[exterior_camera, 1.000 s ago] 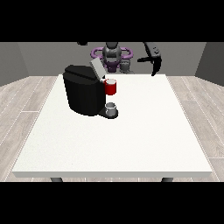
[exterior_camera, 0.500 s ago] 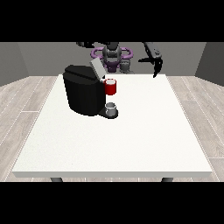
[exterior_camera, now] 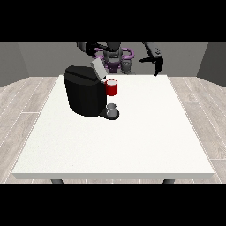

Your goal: Insert the coffee pod into the coffee machine and close the lid

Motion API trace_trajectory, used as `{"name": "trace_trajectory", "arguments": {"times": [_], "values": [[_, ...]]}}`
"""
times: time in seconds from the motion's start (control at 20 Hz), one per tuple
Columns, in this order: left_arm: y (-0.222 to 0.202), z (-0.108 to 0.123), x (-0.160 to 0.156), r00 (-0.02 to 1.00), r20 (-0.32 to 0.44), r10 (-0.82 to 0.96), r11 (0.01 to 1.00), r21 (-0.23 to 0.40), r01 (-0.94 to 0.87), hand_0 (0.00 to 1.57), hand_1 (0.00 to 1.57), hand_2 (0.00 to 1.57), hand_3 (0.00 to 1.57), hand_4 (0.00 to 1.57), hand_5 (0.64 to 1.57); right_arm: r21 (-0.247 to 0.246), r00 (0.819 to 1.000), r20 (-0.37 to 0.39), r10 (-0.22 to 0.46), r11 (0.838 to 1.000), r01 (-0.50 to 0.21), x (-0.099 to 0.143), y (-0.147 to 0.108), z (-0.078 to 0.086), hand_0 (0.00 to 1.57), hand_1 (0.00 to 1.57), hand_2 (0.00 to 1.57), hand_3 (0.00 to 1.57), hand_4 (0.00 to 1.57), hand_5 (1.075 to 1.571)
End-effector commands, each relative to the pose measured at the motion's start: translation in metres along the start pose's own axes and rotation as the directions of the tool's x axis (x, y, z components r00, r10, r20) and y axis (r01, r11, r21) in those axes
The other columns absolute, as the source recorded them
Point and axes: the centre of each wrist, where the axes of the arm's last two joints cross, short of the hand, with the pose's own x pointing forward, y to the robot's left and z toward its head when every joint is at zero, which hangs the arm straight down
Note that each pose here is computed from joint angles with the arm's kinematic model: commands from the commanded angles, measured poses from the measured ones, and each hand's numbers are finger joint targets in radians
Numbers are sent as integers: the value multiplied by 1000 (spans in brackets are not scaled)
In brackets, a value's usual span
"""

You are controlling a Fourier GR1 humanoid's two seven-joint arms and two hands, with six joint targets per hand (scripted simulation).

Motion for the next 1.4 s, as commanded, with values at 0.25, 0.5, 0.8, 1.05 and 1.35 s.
{"name": "trace_trajectory", "arguments": {"times": [0.25, 0.5, 0.8, 1.05, 1.35], "values": [[17, -11, 20, 996, 85, -11, 1000, 27, 9, 0, 0, 0, 0, 301, 1571, -93, 999, 24, 26, 995, -24, -10, -38, -35, 0, 0, 0, 0, 389, 1571], [4, 2, 13, 1000, 22, 11, 999, 35, -12, 0, 0, 0, 0, 353, 1571, -37, 999, -44, 6, 999, -7, -24, -26, -36, 0, 0, 0, 0, 463, 1571], [20, -23, 31, 993, 111, -43, 999, -5, 44, 0, 0, 0, 0, 367, 1571, -76, 1000, 22, 9, 997, -7, -20, -21, -59, 0, 0, 0, 0, 431, 1571], [33, -12, 15, 997, 73, -31, 998, 52, 27, 0, 0, 0, 0, 376, 1571, -9, 999, 30, 18, 1000, -18, -18, -11, -52, 0, 0, 0, 0, 243, 1571], [17, -16, 19, 995, 96, -15, 1000, -3, 15, 0, 0, 0, 0, 381, 1571, -53, 999, 33, 8, 999, -7, -4, -24, -77, 0, 0, 0, 0, 427, 1571]]}}
